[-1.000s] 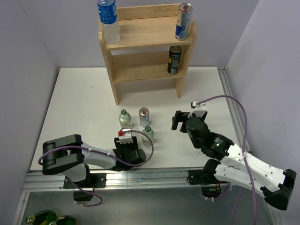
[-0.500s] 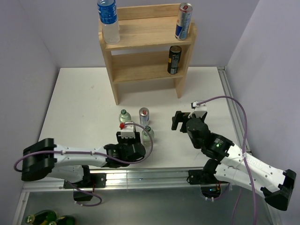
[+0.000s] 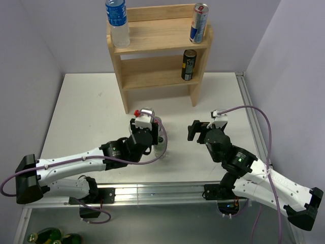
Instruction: Place and organize the beverage onto the shelf
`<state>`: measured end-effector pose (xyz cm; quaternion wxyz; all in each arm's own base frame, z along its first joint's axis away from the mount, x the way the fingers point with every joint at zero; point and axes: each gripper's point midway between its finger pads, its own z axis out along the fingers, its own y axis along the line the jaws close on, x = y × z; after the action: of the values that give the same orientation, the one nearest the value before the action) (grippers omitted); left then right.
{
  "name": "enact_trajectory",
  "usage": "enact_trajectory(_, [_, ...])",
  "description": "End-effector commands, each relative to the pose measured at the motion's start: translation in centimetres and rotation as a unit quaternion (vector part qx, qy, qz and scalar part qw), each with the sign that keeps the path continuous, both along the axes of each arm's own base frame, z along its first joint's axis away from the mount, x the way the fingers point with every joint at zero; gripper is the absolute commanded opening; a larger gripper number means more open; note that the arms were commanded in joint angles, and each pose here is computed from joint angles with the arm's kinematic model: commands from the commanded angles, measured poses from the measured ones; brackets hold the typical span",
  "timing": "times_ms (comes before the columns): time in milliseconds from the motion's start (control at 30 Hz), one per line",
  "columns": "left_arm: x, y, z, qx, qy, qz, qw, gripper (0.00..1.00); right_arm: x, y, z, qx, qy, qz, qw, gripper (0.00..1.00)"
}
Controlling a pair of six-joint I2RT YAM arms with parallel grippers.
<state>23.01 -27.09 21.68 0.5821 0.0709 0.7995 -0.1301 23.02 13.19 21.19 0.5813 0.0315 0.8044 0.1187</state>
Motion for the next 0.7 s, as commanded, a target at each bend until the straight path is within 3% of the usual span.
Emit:
enact_trajectory(0, [2.3,-2.5,8.1,-0.069,-0.068,-0.028,0.995,0.00,0.1,-0.2,1.6,0.022,-0.018,-0.009,1.000,0.98])
enact_trajectory(367, [9.2,-8.4,12.8,-0.086,-0.110,-0.081,0.987,0.00,-0.8,-2.1,2.9,0.050,-0.033,-0.034,0.998,0.98])
enact_trajectory(667, [17.2,-9.8,15.2,-0.078,-0.142,-0.062,0.985,0.00,-0.9,-2.6,2.5,0.050,-0.030,-0.045,0.997,0.98])
